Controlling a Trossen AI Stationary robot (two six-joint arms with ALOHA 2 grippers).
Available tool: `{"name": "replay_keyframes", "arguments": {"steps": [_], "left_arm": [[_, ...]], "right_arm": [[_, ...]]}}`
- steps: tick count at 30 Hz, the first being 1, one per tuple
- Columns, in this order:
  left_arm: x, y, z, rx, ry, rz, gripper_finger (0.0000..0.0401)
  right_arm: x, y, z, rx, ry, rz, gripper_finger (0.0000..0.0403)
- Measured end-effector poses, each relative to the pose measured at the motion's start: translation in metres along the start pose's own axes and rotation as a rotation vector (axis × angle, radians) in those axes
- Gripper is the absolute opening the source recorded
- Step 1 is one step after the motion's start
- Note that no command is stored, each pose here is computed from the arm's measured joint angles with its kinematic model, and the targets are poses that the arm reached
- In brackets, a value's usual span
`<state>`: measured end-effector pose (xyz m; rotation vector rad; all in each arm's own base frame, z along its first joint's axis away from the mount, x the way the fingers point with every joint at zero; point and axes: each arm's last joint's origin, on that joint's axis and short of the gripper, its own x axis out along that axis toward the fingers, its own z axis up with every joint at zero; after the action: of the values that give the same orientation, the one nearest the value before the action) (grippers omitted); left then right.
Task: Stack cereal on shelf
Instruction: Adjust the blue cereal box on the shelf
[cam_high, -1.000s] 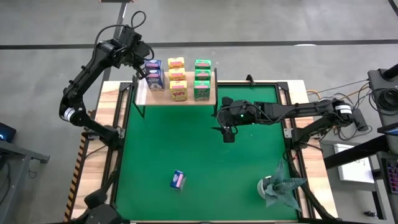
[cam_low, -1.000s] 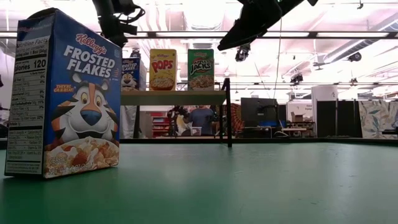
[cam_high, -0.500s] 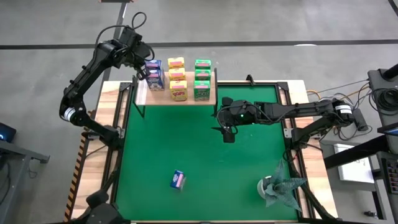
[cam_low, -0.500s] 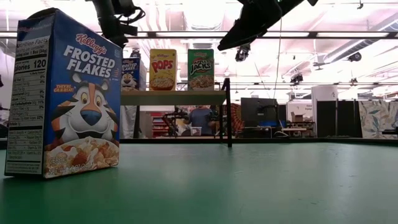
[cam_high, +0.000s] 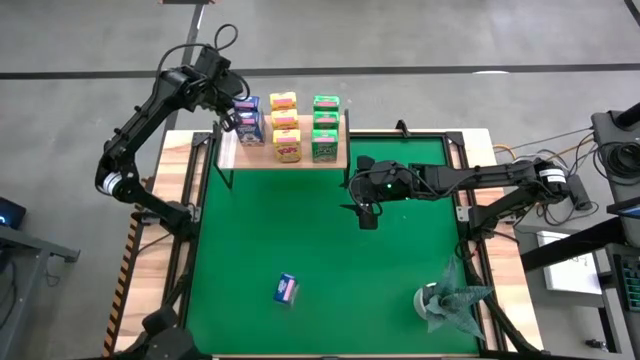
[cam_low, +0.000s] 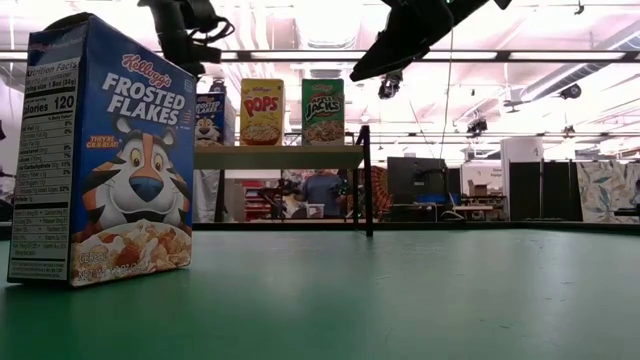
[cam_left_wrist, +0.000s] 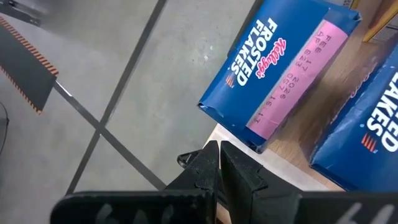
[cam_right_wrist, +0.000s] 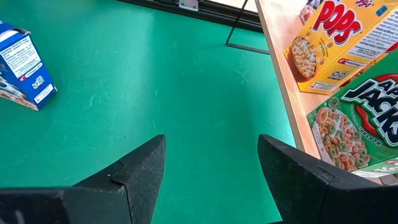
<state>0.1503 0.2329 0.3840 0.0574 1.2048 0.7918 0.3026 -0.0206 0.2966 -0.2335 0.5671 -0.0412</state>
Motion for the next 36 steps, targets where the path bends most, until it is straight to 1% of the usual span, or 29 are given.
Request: {"name": "replay_keyframes", "arguments": {"steps": [3, 8, 15, 19, 23, 27, 29, 34, 36], "left_arm": [[-0.001, 0.0, 0.0, -0.001, -0.003, -0.001, 0.0], [-0.003, -0.002, 0.0, -0.002, -0.041, -0.055, 0.0], [-0.004, -0.002, -0.002, -0.003, -0.031, -0.062, 0.0], [-0.007, -0.002, -0.003, -0.005, -0.035, -0.048, 0.0], [-0.011, 0.0, -0.005, -0.008, -0.02, 0.0, 0.0], [-0.023, 0.003, -0.003, -0.044, -0.079, 0.001, 0.0], [-0.029, 0.002, -0.002, -0.048, -0.132, -0.051, 0.0], [-0.041, -0.005, -0.004, -0.025, -0.275, -0.269, 0.0], [-0.042, -0.006, -0.004, -0.021, -0.293, -0.3, 0.0]], "right_arm": [[0.0, 0.0, 0.0, 0.0, 0.0, 0.0, 0.0244], [0.0, 0.0, 0.0, 0.0, 0.0, 0.0, 0.0244], [0.0, 0.0, 0.0, 0.0, 0.0, 0.0, 0.0244], [0.0, 0.0, 0.0, 0.0, 0.0, 0.0, 0.0244], [0.0, 0.0, 0.0, 0.0, 0.0, 0.0, 0.0244], [0.0, 0.0, 0.0, 0.0, 0.0, 0.0, 0.0244], [0.0, 0.0, 0.0, 0.0, 0.0, 0.0, 0.0244], [0.0, 0.0, 0.0, -0.001, -0.001, 0.0, 0.0244], [0.0, 0.0, 0.0, -0.002, -0.001, 0.0, 0.0244]]}}
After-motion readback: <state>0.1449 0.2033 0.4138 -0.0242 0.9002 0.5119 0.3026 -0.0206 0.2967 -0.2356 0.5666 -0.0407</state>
